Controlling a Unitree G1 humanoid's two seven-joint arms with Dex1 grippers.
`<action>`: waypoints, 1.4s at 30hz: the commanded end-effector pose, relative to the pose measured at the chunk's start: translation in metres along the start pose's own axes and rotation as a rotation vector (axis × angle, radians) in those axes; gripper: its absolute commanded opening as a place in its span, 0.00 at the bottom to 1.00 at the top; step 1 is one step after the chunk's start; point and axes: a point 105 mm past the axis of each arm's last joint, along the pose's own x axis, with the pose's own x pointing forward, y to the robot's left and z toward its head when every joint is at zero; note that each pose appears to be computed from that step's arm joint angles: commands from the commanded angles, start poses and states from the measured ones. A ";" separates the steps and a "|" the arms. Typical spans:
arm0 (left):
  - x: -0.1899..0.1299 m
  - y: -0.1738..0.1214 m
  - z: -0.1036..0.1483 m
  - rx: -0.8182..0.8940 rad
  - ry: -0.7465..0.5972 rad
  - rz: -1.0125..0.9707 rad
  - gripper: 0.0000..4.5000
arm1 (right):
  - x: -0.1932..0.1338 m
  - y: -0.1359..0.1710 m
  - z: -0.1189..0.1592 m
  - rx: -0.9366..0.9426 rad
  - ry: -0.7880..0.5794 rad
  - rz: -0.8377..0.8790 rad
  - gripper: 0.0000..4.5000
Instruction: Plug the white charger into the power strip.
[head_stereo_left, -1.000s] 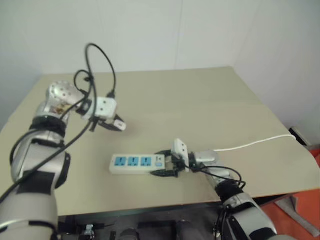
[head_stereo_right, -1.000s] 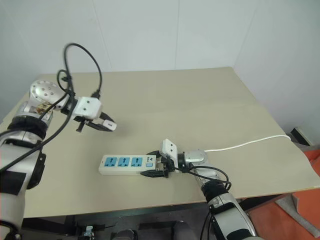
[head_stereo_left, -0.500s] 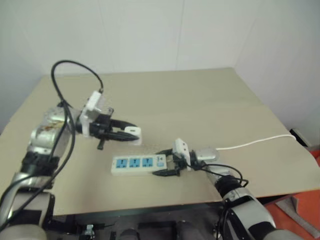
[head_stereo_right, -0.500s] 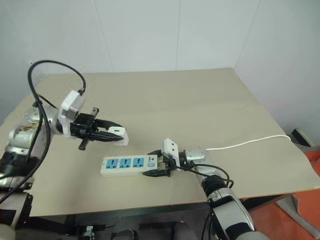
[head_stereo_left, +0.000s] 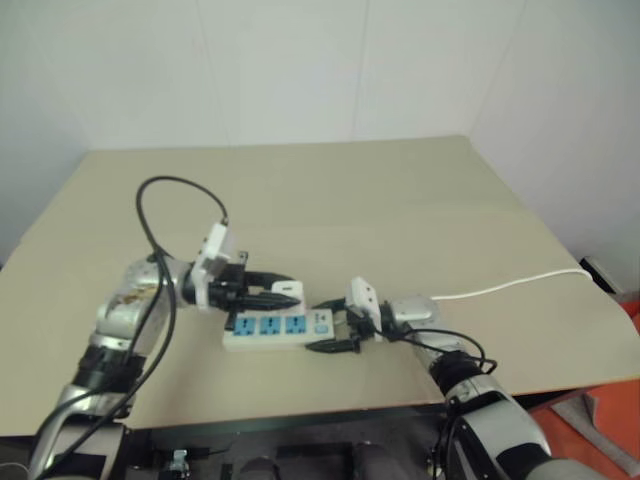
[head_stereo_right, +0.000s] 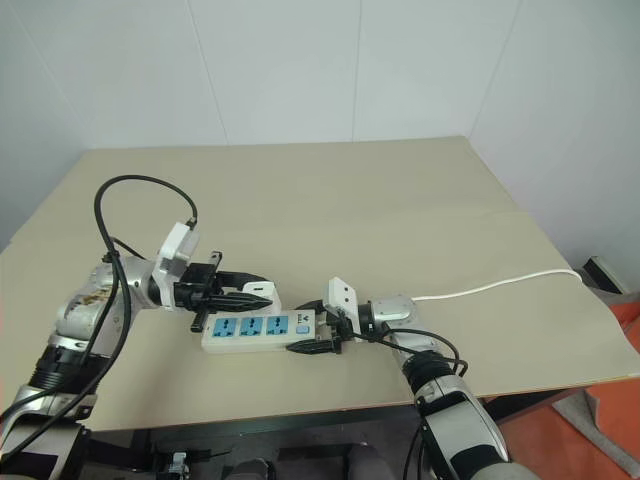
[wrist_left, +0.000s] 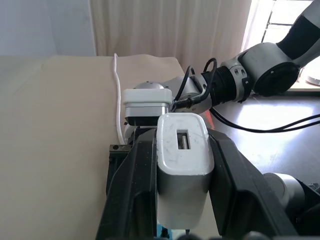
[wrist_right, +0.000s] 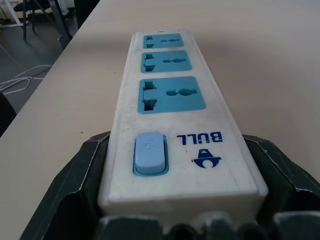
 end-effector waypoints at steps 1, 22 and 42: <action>0.003 -0.002 0.000 0.043 0.008 -0.017 0.23 | -0.002 -0.003 0.006 -0.034 -0.003 -0.007 0.76; 0.007 0.002 -0.025 0.040 0.043 0.020 0.23 | -0.003 -0.005 0.006 -0.034 0.000 -0.019 0.76; 0.007 0.000 -0.040 0.032 0.083 0.011 0.23 | -0.004 -0.007 0.009 -0.034 -0.003 -0.027 0.76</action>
